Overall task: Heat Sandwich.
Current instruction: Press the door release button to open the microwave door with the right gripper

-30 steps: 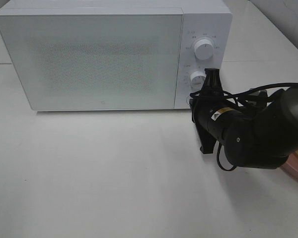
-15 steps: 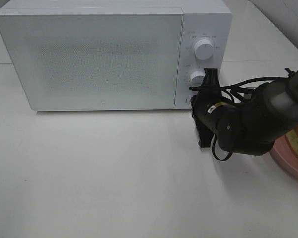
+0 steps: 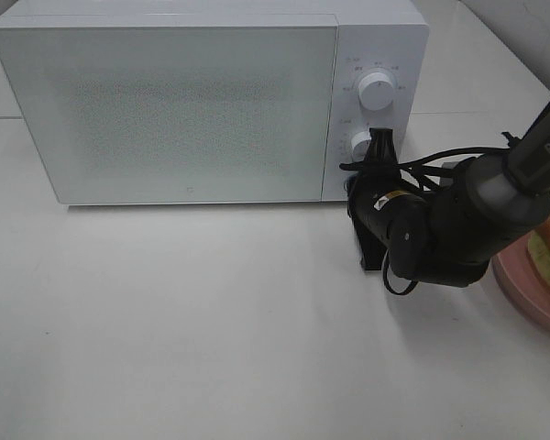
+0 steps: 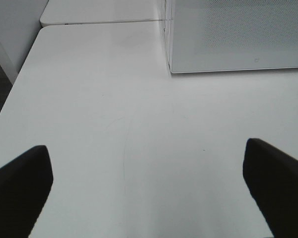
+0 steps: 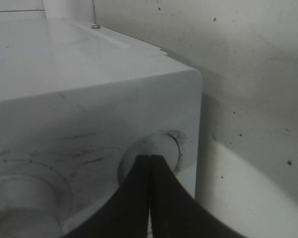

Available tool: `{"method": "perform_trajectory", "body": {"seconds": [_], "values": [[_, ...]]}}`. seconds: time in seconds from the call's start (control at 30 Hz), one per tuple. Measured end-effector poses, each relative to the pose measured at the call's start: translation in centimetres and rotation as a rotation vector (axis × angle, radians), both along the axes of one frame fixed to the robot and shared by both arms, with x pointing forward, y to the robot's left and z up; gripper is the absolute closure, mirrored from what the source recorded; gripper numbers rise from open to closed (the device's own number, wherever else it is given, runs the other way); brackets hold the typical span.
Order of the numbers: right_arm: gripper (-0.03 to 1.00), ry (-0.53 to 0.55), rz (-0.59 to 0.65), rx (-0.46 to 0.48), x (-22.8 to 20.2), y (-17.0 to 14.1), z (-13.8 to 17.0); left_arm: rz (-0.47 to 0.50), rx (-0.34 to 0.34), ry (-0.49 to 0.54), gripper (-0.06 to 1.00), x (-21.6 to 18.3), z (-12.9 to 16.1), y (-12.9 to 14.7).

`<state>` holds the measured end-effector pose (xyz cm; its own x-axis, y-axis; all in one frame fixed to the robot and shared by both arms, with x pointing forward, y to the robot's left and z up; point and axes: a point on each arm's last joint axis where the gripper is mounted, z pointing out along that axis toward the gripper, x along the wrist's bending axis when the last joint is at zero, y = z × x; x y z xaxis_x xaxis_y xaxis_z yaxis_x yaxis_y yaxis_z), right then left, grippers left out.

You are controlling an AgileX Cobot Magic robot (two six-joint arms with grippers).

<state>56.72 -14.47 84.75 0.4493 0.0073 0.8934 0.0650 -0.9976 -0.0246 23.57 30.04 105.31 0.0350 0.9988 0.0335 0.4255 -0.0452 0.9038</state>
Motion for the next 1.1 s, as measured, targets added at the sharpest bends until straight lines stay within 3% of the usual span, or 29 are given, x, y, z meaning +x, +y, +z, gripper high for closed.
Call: {"method": "perform_trajectory", "body": {"seconds": [1.1], "values": [[0.96,-0.036,-0.055,-0.049,1.8,0.4,0.0,0.000,0.000,0.000,-0.05,0.0,0.0,0.0]]}}
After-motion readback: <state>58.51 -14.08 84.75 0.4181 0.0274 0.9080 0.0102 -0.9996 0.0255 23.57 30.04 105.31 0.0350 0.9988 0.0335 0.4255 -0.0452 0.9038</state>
